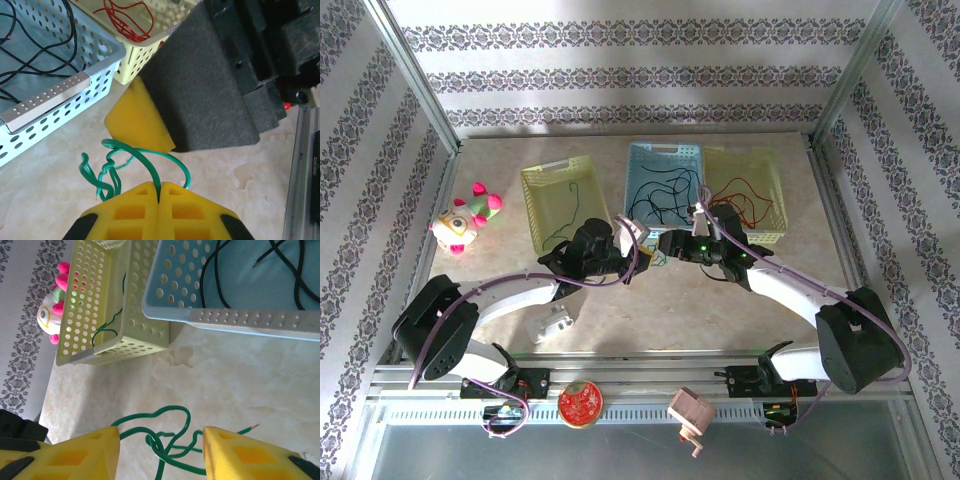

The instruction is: Untangle the cables

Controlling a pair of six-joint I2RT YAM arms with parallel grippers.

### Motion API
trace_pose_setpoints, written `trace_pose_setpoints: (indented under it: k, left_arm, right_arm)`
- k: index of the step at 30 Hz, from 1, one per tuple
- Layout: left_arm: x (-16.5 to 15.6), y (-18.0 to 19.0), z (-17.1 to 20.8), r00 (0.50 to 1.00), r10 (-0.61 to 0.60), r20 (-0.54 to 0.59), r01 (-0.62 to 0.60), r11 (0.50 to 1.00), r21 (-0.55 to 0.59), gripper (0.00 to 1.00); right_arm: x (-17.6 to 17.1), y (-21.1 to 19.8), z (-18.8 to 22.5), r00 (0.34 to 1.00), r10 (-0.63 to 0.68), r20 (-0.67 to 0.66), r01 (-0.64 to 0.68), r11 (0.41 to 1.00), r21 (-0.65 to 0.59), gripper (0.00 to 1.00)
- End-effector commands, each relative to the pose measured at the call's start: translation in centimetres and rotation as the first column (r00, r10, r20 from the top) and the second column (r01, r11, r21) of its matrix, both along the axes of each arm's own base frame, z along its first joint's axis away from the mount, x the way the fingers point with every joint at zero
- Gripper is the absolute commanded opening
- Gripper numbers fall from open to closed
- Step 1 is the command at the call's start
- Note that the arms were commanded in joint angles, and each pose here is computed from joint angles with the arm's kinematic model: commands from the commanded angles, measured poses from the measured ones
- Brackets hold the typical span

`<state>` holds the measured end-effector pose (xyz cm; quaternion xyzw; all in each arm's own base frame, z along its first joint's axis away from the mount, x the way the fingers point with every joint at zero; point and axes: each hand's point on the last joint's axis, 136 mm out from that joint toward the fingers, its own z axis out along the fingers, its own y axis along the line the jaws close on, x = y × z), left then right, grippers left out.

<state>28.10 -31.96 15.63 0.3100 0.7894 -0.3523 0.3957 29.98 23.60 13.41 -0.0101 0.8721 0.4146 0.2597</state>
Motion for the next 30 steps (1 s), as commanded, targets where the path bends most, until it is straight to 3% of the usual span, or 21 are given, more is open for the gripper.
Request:
trace_pose_setpoints:
  k: [1,8,13,18,24,30]
  left_arm:
    - [0.6,0.3,2.6,0.999,0.021,0.039,-0.017,0.996,-0.093,0.0]
    - [1.3,1.4,3.9,0.997,0.065,0.044,-0.058,0.986,-0.156,0.0]
    - [1.6,1.9,4.7,0.996,0.078,0.033,-0.069,0.975,-0.212,0.0]
    - [1.6,1.9,4.8,0.997,0.07,0.03,-0.062,0.974,-0.216,0.0]
    - [1.4,1.8,4.5,0.998,0.052,0.018,-0.048,0.978,-0.203,0.0]
    - [1.5,2.1,4.5,0.998,0.058,0.009,-0.055,0.976,-0.211,0.0]
  right_arm:
    - [-0.3,0.5,-0.1,0.999,0.033,-0.014,-0.033,0.999,0.015,0.47]
    - [-1.0,0.6,-0.6,0.997,0.069,-0.032,-0.069,0.997,0.017,0.37]
    - [-1.2,1.0,-0.6,0.995,0.096,-0.038,-0.095,0.995,0.029,0.38]
    - [-1.4,1.6,-0.1,0.991,0.131,-0.033,-0.129,0.99,0.055,0.29]
    - [-1.4,1.5,0.6,0.991,0.134,-0.018,-0.132,0.988,0.074,0.46]
    - [-0.6,-1.3,1.8,0.998,0.057,0.012,-0.058,0.994,0.096,0.5]
